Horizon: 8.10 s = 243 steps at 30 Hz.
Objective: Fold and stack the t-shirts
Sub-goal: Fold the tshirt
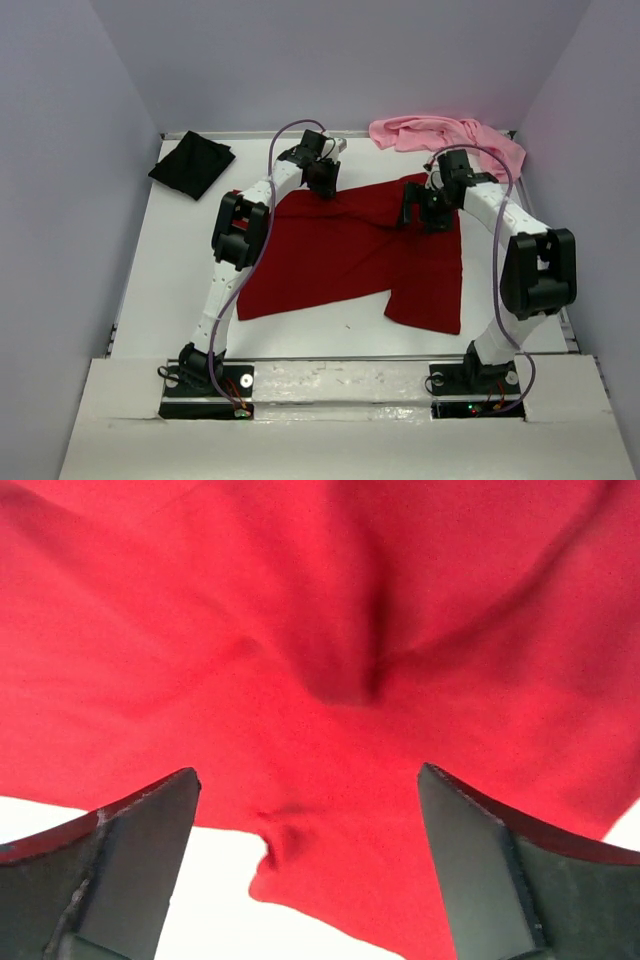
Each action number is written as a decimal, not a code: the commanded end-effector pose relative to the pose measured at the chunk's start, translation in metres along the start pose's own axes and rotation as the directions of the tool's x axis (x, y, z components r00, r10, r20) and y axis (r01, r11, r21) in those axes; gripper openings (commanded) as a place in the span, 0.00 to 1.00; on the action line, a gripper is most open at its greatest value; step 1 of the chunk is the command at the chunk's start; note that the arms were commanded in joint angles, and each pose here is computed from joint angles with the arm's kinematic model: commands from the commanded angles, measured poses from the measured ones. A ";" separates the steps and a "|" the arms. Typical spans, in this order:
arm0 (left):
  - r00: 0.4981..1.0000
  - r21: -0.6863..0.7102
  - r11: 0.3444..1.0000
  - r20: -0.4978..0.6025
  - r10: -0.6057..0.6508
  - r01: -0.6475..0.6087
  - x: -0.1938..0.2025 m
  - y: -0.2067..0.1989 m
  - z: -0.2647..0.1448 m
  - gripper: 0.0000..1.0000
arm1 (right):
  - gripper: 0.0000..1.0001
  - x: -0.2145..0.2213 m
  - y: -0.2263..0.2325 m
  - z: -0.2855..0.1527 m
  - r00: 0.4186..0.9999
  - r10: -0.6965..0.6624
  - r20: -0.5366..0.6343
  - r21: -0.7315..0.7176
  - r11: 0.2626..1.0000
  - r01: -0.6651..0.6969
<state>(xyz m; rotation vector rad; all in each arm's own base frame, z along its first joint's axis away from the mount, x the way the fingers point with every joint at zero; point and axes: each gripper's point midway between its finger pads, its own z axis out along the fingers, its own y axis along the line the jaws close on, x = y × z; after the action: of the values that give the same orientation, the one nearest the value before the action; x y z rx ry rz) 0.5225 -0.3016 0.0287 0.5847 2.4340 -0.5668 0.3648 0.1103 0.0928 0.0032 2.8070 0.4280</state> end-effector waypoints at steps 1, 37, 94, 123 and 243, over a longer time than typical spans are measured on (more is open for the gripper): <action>0.989 -0.066 0.998 -0.147 -0.033 0.024 0.043 0.016 -0.004 0.28 | 0.92 -0.041 0.034 -0.027 0.955 0.111 0.276 -0.322 0.947 -0.017; 0.989 -0.080 0.996 -0.144 -0.036 0.024 0.043 0.020 -0.003 0.28 | 0.44 -0.025 -0.013 0.028 0.851 0.312 0.422 -0.511 0.857 -0.061; 0.991 -0.091 0.996 -0.131 -0.036 0.024 0.038 0.022 -0.008 0.28 | 0.68 0.041 0.054 -0.016 0.817 0.466 0.340 -0.681 0.721 -0.128; 0.990 -0.093 0.995 -0.133 -0.038 0.026 0.040 0.023 -0.008 0.28 | 0.64 0.012 0.008 -0.001 0.569 0.649 0.505 -0.668 0.712 -0.218; 0.990 -0.101 0.994 -0.133 -0.047 0.034 0.040 0.030 -0.011 0.28 | 0.44 -0.015 0.020 0.035 0.964 0.170 0.203 -0.214 0.969 -0.125</action>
<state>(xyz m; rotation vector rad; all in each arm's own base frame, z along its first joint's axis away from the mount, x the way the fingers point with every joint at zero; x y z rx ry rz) 0.5271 -0.2895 0.0290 0.5554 2.4408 -0.5265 0.3779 0.1361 0.0668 0.2260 2.5946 0.6906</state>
